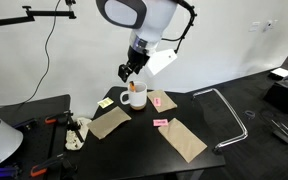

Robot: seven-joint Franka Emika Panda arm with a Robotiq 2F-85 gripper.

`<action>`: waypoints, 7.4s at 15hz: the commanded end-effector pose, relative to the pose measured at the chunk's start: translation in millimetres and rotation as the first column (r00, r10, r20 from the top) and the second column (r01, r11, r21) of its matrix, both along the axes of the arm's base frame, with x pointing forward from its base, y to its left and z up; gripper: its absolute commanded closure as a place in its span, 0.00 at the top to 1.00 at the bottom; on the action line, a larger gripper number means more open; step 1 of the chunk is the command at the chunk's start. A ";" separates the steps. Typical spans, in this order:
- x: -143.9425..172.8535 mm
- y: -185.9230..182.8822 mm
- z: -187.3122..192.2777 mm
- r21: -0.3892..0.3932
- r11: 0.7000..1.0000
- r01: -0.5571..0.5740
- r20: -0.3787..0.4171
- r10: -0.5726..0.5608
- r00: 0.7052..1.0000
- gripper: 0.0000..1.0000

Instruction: Take the marker out of the white cup and place on the table

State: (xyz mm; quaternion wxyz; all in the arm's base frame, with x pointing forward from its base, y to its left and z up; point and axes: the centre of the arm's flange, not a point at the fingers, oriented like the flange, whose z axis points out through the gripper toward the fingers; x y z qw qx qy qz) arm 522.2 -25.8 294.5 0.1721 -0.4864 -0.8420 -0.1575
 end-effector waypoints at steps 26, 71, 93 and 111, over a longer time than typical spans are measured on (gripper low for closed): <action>34.4 6.3 -46.6 -0.041 0.999 -0.035 0.005 0.035 0.999 0.30; 40.6 15.7 -58.9 -0.006 0.999 -0.036 -0.042 0.036 0.998 0.03; -0.7 -27.2 143.8 0.159 0.985 0.069 -0.011 -0.068 0.998 0.03; 61.2 -68.5 117.1 0.014 0.814 0.581 0.176 -0.574 0.800 0.03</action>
